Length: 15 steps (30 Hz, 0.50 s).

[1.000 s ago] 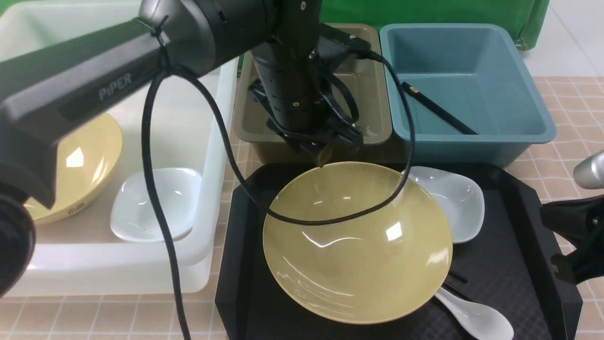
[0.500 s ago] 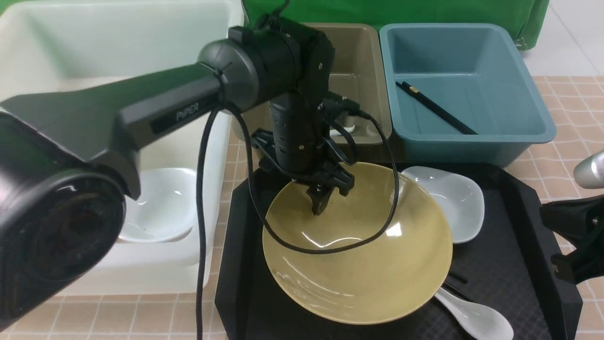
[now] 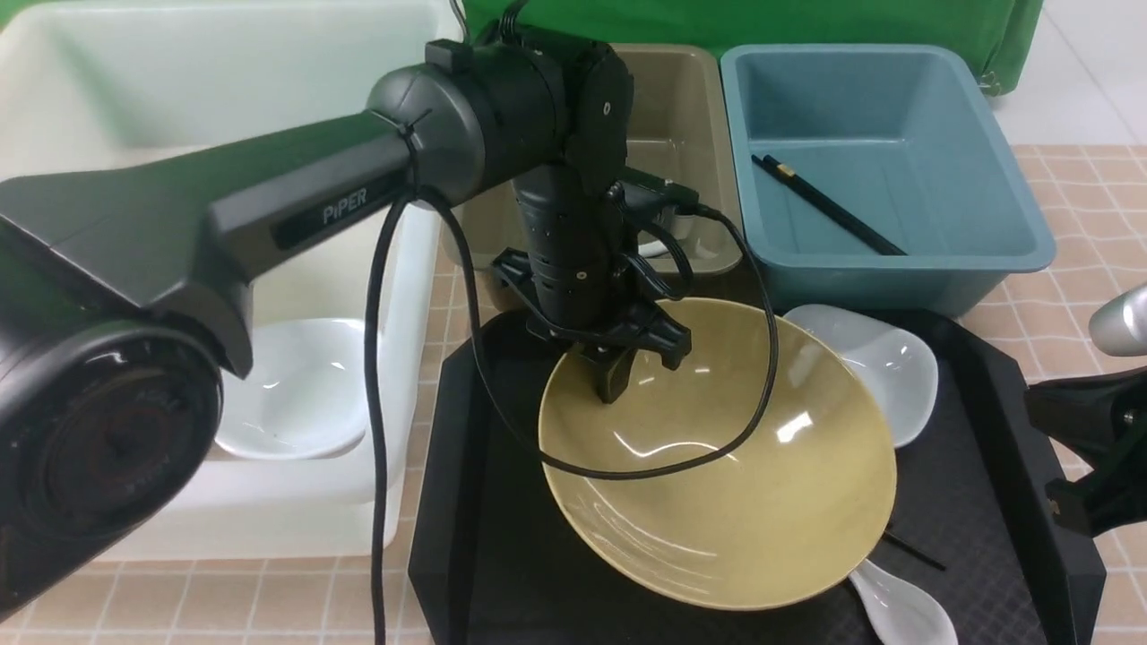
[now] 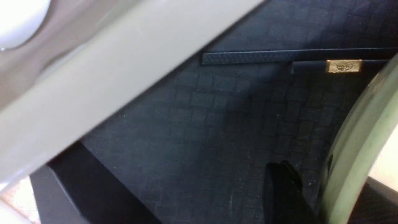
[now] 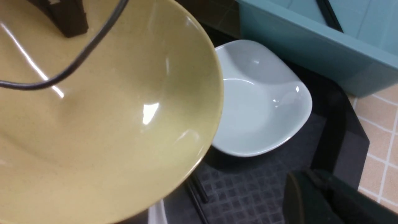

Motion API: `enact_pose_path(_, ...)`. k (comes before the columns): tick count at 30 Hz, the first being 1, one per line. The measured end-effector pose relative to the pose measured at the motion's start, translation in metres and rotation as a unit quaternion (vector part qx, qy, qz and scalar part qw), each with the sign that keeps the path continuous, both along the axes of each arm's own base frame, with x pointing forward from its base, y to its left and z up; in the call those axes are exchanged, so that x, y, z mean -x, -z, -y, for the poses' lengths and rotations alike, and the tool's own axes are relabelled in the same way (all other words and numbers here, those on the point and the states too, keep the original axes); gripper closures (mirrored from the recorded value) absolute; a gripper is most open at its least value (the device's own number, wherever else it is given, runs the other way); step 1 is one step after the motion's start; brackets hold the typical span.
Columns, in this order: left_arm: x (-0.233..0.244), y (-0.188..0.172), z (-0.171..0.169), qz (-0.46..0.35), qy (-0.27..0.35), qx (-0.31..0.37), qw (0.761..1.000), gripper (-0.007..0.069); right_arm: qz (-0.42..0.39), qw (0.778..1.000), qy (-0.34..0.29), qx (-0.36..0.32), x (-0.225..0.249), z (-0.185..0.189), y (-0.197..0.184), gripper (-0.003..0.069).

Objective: On brown table put chopsticks spoon bowls plates into blue grey white boxes.
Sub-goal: 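Grasp the large bowl on the tray by its rim, then place the tan bowl onto the bowl stack in the left bin with the left gripper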

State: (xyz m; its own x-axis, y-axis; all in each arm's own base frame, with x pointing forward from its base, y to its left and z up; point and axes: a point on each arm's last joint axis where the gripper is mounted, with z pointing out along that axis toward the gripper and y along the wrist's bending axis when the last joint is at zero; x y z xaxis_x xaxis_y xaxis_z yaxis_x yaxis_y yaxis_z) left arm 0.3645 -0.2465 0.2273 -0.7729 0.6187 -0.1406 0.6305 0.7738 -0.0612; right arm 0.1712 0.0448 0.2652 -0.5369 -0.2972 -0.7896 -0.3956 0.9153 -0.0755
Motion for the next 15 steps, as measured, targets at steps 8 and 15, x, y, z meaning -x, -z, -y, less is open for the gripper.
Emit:
enact_pose_path(8, 0.005, -0.051, -0.019, 0.029, 0.006, 0.078, 0.997, 0.0617, 0.0, 1.0, 0.0, 0.0, 0.0, 0.0, 0.0, 0.0586)
enact_pose_path(15, 0.018, -0.093, -0.033, 0.074, 0.023, 0.099, 0.992, 0.0617, 0.0, 1.0, 0.0, 0.0, 0.0, 0.0, 0.0, 0.058)
